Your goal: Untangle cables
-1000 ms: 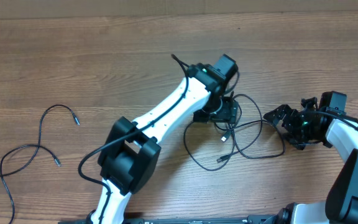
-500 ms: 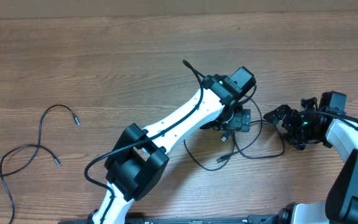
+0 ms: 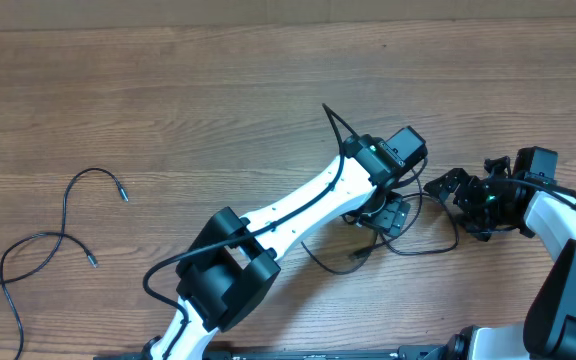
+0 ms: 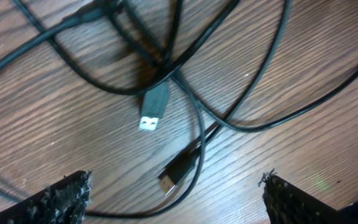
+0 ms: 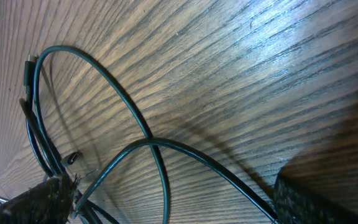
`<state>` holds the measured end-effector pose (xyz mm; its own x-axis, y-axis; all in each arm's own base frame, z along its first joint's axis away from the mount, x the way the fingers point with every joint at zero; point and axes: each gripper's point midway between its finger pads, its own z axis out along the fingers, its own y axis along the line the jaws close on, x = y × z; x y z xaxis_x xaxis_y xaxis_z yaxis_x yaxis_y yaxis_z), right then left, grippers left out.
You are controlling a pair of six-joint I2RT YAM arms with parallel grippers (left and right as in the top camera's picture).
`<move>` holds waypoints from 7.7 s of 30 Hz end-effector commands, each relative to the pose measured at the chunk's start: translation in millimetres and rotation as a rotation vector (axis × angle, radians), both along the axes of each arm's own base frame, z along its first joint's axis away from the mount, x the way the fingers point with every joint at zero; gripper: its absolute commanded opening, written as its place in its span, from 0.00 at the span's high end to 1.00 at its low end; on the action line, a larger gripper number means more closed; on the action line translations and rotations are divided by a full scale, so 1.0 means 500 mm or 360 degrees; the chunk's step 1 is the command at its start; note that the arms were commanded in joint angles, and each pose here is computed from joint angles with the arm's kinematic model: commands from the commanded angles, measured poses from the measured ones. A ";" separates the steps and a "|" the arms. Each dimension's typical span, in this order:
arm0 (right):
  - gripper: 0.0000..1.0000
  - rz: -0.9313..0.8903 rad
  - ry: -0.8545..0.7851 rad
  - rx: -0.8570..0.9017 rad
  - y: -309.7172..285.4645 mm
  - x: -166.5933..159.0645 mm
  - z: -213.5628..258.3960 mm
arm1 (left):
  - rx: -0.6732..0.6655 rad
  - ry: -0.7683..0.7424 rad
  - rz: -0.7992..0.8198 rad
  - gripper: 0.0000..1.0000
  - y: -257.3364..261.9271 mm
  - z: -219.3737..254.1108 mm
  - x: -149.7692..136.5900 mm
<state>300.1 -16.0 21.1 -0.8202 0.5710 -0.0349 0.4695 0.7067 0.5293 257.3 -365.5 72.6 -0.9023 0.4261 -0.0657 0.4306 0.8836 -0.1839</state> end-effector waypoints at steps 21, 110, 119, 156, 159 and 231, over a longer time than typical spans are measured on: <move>0.00 -0.0015 0.0045 -0.0058 -0.012 -0.009 -0.011 | 0.0018 -0.0010 -0.0001 0.16 0.006 -0.132 -0.039; 0.00 -0.0030 0.0052 -0.0130 -0.027 -0.007 -0.017 | 0.0303 -0.1534 0.2103 0.96 1.048 0.645 0.433; 0.00 -0.0029 0.0058 -0.0127 -0.027 -0.009 -0.017 | 0.0540 -0.1145 0.2625 0.96 1.290 0.429 0.402; 0.00 -0.0034 0.0072 -0.0120 -0.025 -0.012 -0.018 | 0.0438 -0.1138 0.2825 0.96 1.523 0.320 0.348; 0.00 -0.0033 0.0080 -0.0117 -0.024 -0.015 -0.019 | 0.0414 -0.0911 0.2808 0.96 1.497 0.224 0.338; 0.00 -0.0037 -0.0014 -0.0150 -0.034 0.012 -0.013 | -0.0327 -0.0067 0.0412 0.00 0.096 0.009 0.357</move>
<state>309.2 -27.3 20.6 -0.8099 0.5788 -0.0953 0.4644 0.7319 0.4986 449.7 -287.8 99.4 -0.9629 0.1570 -0.2195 0.2228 0.9215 -0.3180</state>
